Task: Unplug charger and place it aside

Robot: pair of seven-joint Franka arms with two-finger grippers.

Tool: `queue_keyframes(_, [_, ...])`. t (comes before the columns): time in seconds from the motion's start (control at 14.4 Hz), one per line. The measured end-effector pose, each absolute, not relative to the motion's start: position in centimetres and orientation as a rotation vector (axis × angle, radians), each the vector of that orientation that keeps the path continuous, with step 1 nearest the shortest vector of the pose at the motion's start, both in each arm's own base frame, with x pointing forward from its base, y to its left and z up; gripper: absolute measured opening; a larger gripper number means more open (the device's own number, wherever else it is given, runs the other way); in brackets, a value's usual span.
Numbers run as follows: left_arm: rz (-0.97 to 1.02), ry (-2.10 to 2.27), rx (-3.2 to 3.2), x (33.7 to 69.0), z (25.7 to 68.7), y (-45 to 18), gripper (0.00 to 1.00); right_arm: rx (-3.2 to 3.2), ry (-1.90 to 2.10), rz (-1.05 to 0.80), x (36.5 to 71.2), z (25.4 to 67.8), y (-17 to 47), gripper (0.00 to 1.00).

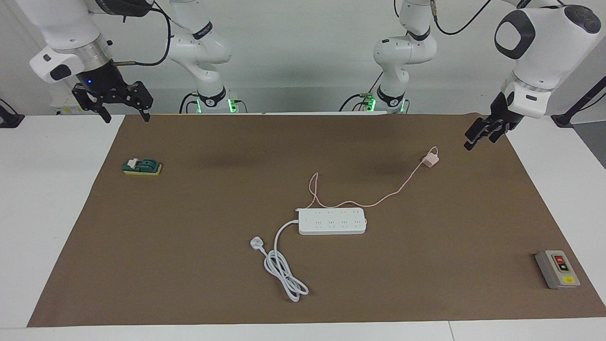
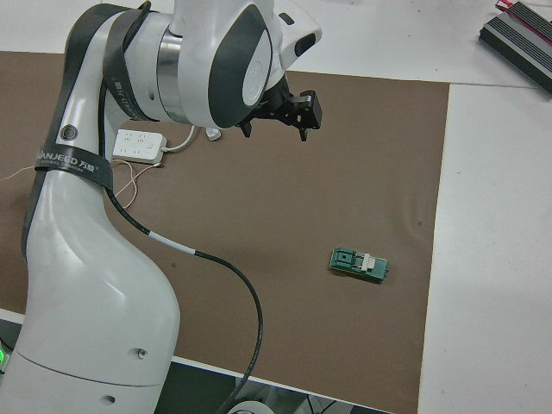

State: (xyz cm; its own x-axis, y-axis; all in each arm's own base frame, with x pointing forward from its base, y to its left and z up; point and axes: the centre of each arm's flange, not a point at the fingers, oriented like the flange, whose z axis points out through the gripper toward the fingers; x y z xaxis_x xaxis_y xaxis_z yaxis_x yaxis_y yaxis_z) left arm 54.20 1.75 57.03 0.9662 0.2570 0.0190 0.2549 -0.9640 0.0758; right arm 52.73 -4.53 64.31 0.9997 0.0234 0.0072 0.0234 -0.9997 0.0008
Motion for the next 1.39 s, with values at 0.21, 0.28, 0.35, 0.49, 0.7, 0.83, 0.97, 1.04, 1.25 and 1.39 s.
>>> queue_keyframes(0.21, [-0.004, 0.395, 3.048, 53.9, 56.9, 1.7, 1.00, 3.141, 0.037, 0.011, 52.7, 64.3, -4.5, 1.00])
queue_keyframes(0.28, [-0.001, 0.396, 3.048, 53.9, 57.2, 1.8, 1.00, 3.141, 0.038, 0.011, 52.7, 64.3, -4.5, 1.00])
queue_keyframes(0.35, [-0.002, 0.395, 3.048, 53.8, 57.8, 1.8, 1.00, 3.141, 0.040, 0.011, 52.7, 64.3, -4.4, 1.00])
queue_keyframes(0.49, [-0.009, 0.388, 3.050, 53.6, 59.2, 1.7, 1.00, 3.141, 0.043, 0.011, 52.7, 64.3, -4.3, 1.00])
queue_keyframes(0.7, [-0.011, 0.332, 3.060, 53.6, 59.8, 0.4, 1.00, 3.141, 0.044, 0.012, 52.7, 64.3, -4.3, 1.00])
queue_keyframes(0.83, [-0.011, 0.275, 3.076, 53.6, 60.2, -0.7, 1.00, 3.141, 0.044, 0.012, 52.7, 64.3, -4.3, 1.00])
queue_keyframes(0.97, [-0.017, 0.237, 3.085, 53.5, 61.1, -1.2, 1.00, 3.141, 0.043, 0.012, 52.7, 64.3, -4.3, 1.00])
queue_keyframes(1.04, [-0.012, 0.217, 3.086, 53.5, 61.5, -1.4, 1.00, 3.141, 0.043, 0.012, 52.7, 64.3, -4.3, 1.00])
queue_keyframes(1.25, [-0.004, 0.137, 3.090, 53.6, 61.8, -3.0, 1.00, 3.141, 0.043, 0.012, 52.7, 64.3, -4.3, 1.00])
queue_keyframes(1.39, [-0.011, 0.088, 3.092, 53.6, 61.6, -4.1, 1.00, 3.141, 0.043, 0.012, 52.7, 64.3, -4.3, 1.00])
